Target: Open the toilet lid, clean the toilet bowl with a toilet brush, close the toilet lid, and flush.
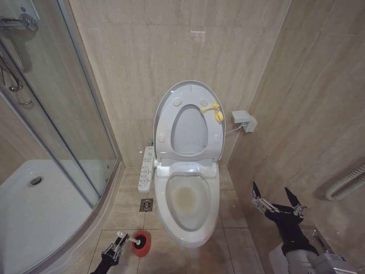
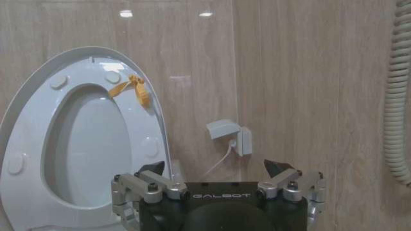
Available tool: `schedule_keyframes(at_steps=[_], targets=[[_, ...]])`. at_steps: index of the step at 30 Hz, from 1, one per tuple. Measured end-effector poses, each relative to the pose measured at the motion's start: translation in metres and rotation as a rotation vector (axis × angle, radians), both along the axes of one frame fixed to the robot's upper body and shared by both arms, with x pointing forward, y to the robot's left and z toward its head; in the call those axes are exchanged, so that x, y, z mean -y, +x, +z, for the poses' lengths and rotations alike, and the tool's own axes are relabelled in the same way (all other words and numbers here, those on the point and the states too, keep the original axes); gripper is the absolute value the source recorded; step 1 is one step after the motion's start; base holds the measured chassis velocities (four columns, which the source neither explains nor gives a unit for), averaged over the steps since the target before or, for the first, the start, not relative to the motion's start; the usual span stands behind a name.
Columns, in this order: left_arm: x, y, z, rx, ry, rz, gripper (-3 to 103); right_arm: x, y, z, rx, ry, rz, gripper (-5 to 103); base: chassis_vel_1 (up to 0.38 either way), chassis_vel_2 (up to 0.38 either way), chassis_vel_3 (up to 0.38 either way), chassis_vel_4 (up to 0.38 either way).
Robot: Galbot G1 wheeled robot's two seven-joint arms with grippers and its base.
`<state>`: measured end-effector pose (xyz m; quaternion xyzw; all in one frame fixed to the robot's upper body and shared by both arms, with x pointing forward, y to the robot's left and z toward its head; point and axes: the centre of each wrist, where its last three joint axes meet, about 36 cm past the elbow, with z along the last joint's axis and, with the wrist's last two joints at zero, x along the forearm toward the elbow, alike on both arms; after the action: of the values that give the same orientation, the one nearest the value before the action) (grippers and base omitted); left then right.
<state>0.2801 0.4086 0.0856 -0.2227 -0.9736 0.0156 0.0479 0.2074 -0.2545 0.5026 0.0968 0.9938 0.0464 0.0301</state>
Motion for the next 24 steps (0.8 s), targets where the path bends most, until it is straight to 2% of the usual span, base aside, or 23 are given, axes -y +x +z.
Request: schedule_keyframes(at_steps=[5, 24], targets=[[-0.015, -0.001, 0.005, -0.004, 0.042, 0.000, 16, 0.000, 0.000, 0.000, 0.000, 0.000, 0.000, 100, 0.000, 0.000, 0.000, 0.000], [-0.025, -0.006, 0.009, 0.001, 0.056, 0.030, 16, 0.000, 0.000, 0.000, 0.000, 0.000, 0.000, 100, 0.000, 0.000, 0.000, 0.000]])
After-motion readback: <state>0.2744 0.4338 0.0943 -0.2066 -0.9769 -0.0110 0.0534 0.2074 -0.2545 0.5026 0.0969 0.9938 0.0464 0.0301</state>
